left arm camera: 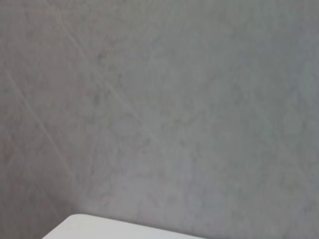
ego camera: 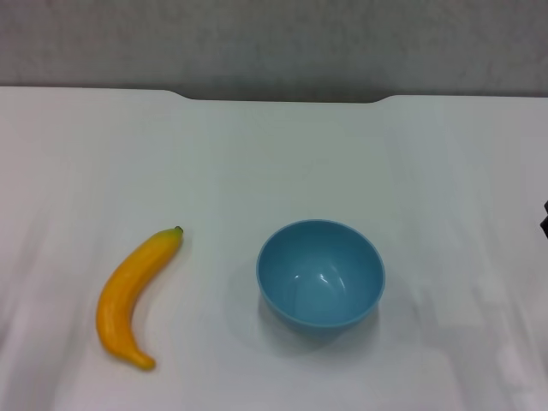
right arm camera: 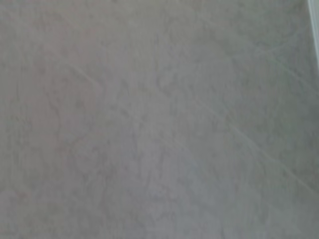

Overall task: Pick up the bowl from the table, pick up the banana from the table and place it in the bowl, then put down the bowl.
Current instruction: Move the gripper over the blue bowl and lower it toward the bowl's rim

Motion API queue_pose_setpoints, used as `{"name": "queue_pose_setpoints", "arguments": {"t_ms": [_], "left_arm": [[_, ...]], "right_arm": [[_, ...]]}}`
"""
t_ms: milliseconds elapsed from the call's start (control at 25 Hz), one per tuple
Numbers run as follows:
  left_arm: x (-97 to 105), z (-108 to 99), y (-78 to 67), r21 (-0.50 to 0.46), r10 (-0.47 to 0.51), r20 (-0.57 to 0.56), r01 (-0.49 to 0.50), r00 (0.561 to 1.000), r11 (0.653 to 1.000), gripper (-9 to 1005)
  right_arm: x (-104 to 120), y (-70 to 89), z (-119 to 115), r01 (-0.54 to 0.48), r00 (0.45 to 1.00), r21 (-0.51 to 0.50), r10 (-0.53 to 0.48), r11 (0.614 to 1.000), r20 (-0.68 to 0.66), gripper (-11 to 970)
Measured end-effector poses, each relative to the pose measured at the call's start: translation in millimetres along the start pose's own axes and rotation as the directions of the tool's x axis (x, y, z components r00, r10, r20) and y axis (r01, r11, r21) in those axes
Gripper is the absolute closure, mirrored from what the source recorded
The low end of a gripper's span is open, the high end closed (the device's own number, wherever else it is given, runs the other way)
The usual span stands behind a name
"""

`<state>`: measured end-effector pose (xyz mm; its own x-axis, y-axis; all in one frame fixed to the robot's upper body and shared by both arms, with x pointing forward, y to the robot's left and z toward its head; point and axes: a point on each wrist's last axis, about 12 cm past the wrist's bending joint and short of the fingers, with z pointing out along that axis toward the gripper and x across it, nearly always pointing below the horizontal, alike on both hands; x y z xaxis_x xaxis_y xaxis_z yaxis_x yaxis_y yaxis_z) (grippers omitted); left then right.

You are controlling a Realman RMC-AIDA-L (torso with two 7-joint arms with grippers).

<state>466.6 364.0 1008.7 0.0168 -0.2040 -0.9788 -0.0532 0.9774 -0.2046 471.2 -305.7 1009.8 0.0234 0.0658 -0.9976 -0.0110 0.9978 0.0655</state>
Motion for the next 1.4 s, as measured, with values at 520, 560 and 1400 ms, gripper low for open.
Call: {"name": "queue_pose_setpoints", "arguments": {"t_ms": [520, 560, 1400], "left_arm": [[2, -1, 0.0, -0.004, 0.004, -0.014, -0.004, 1.000, 1.000, 99], [2, -1, -0.9, 0.000, 0.003, -0.015, -0.003, 1.000, 1.000, 99], [-41, 54, -49.6, 0.056, 0.061, -0.322, -0.046, 0.945, 0.997, 108]], "right_arm": [[1, 1.2, 0, 0.009, 1.000, -0.015, -0.010, 1.000, -0.009, 219], [1, 1.5, 0, 0.010, 1.000, -0.017, -0.010, 1.000, -0.009, 219], [-52, 47.7, 69, 0.035, 0.937, -0.154, -0.086, 0.987, -0.339, 220]]}}
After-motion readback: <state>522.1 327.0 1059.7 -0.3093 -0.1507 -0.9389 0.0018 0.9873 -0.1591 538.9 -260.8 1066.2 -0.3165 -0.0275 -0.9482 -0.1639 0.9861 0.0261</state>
